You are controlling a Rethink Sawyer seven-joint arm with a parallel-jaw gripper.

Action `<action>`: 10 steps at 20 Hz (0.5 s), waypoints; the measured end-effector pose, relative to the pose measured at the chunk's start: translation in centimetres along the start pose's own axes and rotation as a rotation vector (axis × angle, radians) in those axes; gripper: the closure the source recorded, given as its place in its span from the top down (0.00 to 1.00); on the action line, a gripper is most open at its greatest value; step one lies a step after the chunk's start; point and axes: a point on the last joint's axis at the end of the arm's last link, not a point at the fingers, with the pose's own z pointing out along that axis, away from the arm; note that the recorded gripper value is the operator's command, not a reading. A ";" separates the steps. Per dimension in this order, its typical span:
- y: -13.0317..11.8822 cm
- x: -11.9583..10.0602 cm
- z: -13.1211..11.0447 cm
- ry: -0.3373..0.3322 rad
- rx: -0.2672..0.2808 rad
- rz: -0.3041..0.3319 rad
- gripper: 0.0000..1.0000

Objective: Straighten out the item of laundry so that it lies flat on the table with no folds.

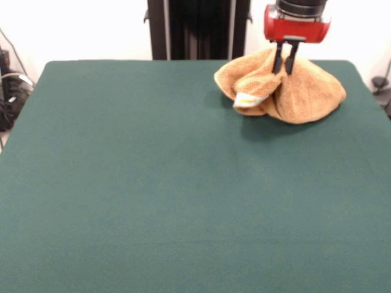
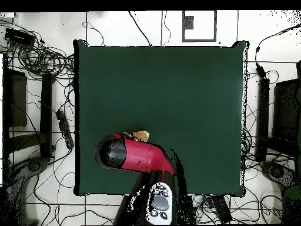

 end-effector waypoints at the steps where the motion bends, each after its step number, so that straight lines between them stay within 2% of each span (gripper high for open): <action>1: -0.2 0.0 -0.1 -0.007 0.000 -0.005 0.00; 4: -1.3 -0.4 -0.5 -0.030 0.000 -0.012 0.00; 10: -5.6 -1.6 -1.5 -0.088 0.006 -0.001 0.00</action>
